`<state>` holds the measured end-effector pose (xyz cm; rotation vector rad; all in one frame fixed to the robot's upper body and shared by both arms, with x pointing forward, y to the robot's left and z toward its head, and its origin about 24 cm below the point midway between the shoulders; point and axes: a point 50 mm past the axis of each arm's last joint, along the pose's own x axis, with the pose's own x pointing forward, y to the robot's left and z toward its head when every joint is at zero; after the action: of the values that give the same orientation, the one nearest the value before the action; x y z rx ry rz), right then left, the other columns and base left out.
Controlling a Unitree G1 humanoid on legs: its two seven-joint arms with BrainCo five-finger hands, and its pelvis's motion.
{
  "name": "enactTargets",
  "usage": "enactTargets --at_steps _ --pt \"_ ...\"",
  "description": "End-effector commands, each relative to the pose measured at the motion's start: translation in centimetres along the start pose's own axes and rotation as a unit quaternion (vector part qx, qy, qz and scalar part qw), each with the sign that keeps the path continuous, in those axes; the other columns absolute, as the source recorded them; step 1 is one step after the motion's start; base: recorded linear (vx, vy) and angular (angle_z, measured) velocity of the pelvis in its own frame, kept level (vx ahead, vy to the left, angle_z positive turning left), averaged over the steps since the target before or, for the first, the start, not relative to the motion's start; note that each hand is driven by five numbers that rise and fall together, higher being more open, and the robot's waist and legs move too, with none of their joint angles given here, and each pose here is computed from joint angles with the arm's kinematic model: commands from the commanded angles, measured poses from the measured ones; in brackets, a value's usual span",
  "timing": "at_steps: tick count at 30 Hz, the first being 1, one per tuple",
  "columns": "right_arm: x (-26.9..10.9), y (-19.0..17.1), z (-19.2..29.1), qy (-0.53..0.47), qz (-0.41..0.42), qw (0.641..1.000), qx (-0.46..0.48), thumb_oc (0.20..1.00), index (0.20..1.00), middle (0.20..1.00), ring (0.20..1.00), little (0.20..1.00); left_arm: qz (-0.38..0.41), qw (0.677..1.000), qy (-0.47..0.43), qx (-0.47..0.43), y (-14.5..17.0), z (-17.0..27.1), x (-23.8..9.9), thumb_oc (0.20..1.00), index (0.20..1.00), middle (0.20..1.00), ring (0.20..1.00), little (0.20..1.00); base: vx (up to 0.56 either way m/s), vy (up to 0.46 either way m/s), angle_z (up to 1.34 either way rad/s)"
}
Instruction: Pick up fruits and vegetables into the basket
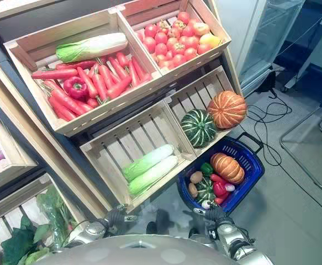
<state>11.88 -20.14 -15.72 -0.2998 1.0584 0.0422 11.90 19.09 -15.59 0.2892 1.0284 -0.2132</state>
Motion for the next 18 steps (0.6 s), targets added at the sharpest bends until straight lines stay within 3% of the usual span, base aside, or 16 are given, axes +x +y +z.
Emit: enactTargets --at_steps 1,8,11,14,18 --pt "0.5 0.4 2.8 -0.042 0.005 0.999 -0.002 1.000 1.000 1.000 1.000 1.000 0.023 0.998 -0.049 0.040 0.7 3.2 0.8 1.000 1.000 1.000 1.000 1.000 0.33 0.119 -0.64" --pt "0.6 0.1 3.5 -0.054 -0.006 0.998 0.008 1.000 1.000 1.000 1.000 1.000 0.064 0.981 -0.152 0.101 1.5 7.1 0.6 1.000 1.000 1.000 1.000 1.000 0.00 0.000 -0.04" --pt "0.5 -0.2 3.9 -0.068 -0.017 0.997 0.011 1.000 1.000 1.000 1.000 1.000 0.099 0.960 -0.229 0.131 2.1 10.6 0.0 1.000 1.000 1.000 1.000 1.000 0.00 -0.001 -0.10" --pt "0.4 -0.6 4.4 -0.091 -0.035 0.995 0.020 1.000 1.000 1.000 1.000 1.000 0.162 0.918 -0.321 0.169 3.0 14.9 -1.4 1.000 1.000 1.000 1.000 1.000 0.00 -0.002 -0.02" --pt "0.3 -1.0 5.0 -0.110 -0.049 0.992 0.028 1.000 1.000 1.000 1.000 1.000 0.227 0.877 -0.376 0.196 4.3 17.9 -2.7 1.000 1.000 1.000 1.000 1.000 -0.01 0.000 0.00"
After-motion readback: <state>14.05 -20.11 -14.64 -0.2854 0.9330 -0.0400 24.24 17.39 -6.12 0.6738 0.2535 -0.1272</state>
